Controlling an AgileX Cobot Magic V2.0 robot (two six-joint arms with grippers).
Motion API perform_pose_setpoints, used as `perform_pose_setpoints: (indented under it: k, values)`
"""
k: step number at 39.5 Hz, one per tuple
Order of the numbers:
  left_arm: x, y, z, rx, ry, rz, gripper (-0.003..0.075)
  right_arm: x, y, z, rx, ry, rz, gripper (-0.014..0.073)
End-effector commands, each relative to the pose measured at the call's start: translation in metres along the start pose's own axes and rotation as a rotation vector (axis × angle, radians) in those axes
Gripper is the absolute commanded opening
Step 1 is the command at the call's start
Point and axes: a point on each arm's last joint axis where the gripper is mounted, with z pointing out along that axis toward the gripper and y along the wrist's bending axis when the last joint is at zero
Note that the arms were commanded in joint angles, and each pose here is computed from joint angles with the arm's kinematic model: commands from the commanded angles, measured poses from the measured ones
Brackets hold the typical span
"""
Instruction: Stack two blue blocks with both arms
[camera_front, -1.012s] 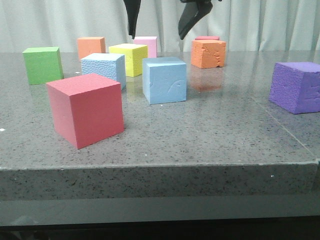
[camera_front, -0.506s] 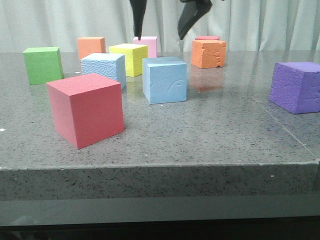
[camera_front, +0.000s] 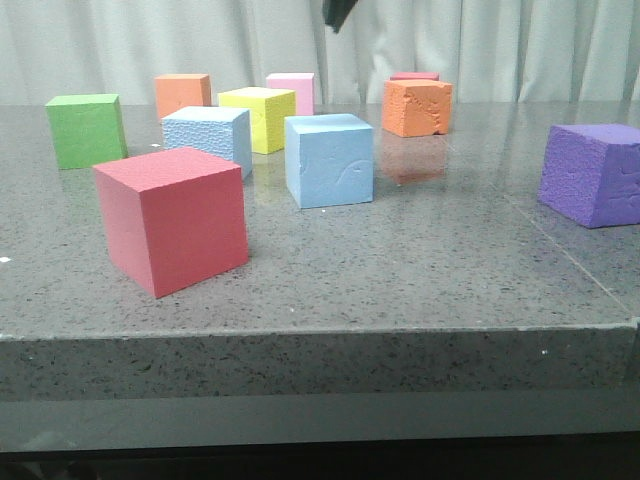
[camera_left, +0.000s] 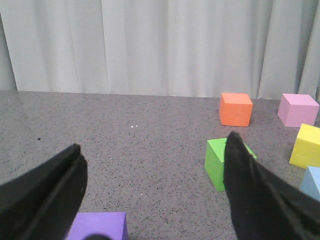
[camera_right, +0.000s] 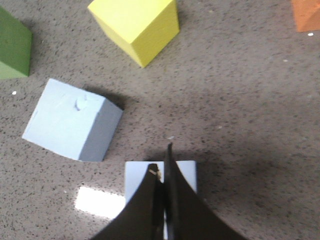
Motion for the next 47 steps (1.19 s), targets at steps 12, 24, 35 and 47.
perform_pose_setpoints:
  k: [12, 24, 35, 47]
  values:
    - [-0.019, 0.000, -0.002, 0.001, -0.114, -0.011, 0.0543, -0.017, -0.072, -0.090, 0.110, -0.167, 0.002, -0.0062]
    - [-0.019, 0.000, -0.002, 0.001, -0.114, -0.011, 0.0543, 0.014, -0.150, -0.115, 0.228, -0.181, 0.114, -0.0062]
    - [-0.019, 0.000, -0.002, 0.001, -0.114, -0.011, 0.0543, 0.074, -0.162, -0.137, 0.249, -0.264, 0.056, -0.0062]
    - [-0.019, 0.000, -0.002, 0.001, -0.114, -0.011, 0.0543, 0.153, -0.161, -0.153, 0.215, -0.475, 0.019, -0.0062]
